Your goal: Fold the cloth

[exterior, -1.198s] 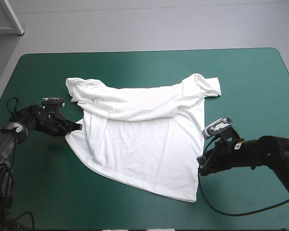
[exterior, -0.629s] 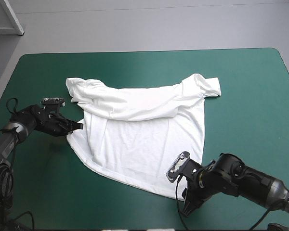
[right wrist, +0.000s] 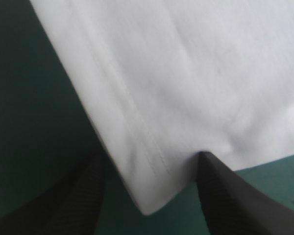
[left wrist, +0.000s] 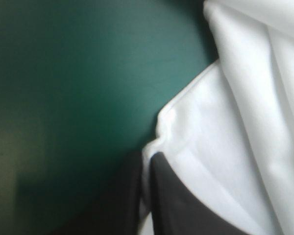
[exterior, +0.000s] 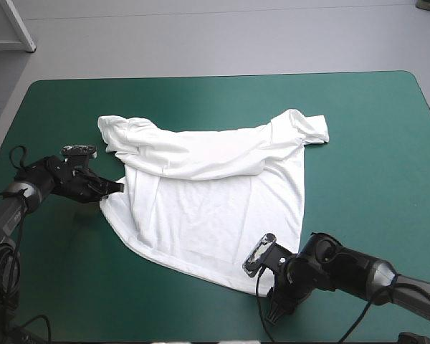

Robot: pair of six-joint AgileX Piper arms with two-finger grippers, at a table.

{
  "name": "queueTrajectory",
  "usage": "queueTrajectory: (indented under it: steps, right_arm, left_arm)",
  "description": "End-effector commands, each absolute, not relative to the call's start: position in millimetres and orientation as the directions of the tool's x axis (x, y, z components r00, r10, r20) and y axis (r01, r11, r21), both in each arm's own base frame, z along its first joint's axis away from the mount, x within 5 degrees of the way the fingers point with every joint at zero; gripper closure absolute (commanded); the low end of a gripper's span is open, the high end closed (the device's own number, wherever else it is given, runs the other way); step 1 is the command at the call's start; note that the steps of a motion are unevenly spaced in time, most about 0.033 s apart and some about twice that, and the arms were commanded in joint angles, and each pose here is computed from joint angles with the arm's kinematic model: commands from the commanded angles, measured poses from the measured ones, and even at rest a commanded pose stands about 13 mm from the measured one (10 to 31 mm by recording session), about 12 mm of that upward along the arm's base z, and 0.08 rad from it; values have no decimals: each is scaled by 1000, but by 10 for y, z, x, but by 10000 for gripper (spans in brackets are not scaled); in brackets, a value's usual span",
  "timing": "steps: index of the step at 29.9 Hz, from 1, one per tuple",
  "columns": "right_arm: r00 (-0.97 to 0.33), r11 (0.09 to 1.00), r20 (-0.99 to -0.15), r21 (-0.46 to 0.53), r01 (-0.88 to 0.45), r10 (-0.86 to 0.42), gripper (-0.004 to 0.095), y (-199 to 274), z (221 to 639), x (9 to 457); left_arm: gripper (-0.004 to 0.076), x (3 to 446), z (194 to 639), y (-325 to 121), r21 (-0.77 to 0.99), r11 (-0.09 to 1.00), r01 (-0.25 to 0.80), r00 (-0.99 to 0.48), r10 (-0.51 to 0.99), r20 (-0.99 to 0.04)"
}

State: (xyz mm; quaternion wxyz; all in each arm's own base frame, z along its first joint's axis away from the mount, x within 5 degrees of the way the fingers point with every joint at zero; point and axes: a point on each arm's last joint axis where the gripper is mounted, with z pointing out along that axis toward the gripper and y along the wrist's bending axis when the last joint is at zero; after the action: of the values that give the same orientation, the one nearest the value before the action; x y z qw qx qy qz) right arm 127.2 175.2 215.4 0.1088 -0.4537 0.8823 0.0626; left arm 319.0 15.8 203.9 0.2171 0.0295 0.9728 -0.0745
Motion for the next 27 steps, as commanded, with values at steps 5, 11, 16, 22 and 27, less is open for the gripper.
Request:
queueTrajectory:
  steps: [5,11,16,22,27]
  right_arm:
    - [-544,577,-327,-6,-816,-773,776,1839,2192,1347]
    - [-519,577,-342,-88,-812,-783,915,1799,2246,1406]
    - [-472,612,-427,-294,-734,-772,916,1642,2659,1531]
    - [-275,712,-688,-495,-498,-671,926,1374,3733,1618]
    - [-75,843,-878,-425,-329,-473,925,1118,4691,1504]
  left_arm:
    - [705,3193,2142,131,-148,985,85,-892,9,-452]
    - [705,3197,2214,101,-180,980,88,-875,-11,-484]
    - [705,3134,2640,58,-197,972,128,-798,-17,-603]
    - [705,2918,3539,0,-160,966,202,-629,3,-778]
    - [705,2559,4462,-64,-101,963,252,-377,2,-926]
